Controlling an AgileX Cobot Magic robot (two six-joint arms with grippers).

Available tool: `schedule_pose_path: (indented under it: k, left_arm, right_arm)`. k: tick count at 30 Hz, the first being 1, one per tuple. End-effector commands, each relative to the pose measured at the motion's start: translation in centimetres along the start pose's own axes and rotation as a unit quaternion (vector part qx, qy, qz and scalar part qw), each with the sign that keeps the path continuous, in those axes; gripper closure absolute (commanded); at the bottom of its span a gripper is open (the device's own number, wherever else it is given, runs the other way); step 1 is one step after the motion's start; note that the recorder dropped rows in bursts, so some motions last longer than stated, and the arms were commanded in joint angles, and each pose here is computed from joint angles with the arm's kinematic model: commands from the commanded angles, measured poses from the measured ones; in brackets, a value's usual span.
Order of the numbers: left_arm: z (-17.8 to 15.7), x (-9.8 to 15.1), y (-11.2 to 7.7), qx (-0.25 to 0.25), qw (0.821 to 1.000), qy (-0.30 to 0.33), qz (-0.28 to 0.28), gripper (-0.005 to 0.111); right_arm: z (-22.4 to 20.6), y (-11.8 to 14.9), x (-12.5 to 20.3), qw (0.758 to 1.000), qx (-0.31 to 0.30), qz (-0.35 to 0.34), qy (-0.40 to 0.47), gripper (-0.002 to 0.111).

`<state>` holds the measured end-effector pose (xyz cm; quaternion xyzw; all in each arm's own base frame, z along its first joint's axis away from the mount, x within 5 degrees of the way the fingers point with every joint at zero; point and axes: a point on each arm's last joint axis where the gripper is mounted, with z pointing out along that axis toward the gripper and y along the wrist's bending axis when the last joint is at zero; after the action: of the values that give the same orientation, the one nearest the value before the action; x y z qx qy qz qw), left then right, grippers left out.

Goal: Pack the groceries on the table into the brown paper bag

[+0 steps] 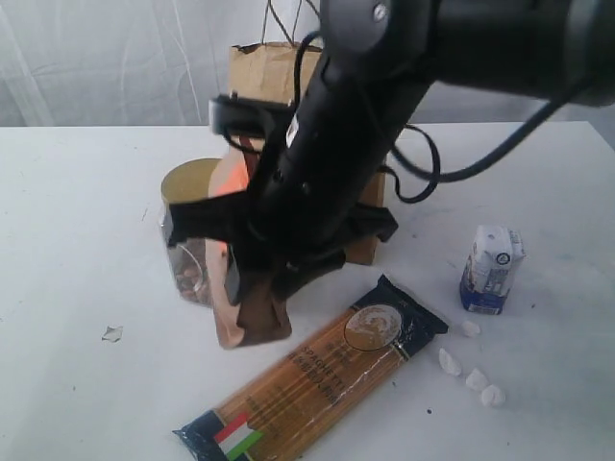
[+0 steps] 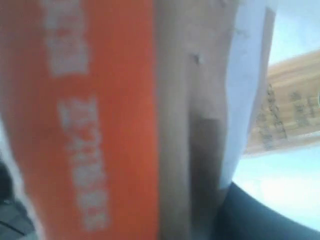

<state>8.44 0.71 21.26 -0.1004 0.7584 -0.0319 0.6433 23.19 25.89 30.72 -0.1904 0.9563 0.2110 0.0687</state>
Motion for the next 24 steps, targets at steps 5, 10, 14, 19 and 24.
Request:
schedule_pose_path:
  k: [5,10,14,19,24]
  left_arm:
    - [-0.1,0.0,-0.1,0.007,1.0,-0.002,0.007,0.107]
    - [-0.1,0.0,-0.1,0.007,1.0,-0.002,0.007,0.107]
    - [-0.1,0.0,-0.1,0.007,1.0,-0.002,0.007,0.107]
    - [-0.1,0.0,-0.1,0.007,1.0,-0.002,0.007,0.107]
    - [-0.1,0.0,-0.1,0.007,1.0,-0.002,0.007,0.107]
  right_arm:
    - [-8.6,2.3,-1.4,0.948,-0.106,-0.026,-0.299,0.108]
    - [-10.4,2.9,-2.8,0.902,-0.105,-0.094,-0.408,0.108]
    - [-11.4,2.4,-4.6,0.852,-0.076,-0.139,-0.5,0.108]
    - [-10.4,-0.7,-7.1,0.839,-0.029,-0.122,-0.529,0.108]
    - [-9.0,-3.9,-9.7,0.825,0.007,-0.099,-0.556,0.108]
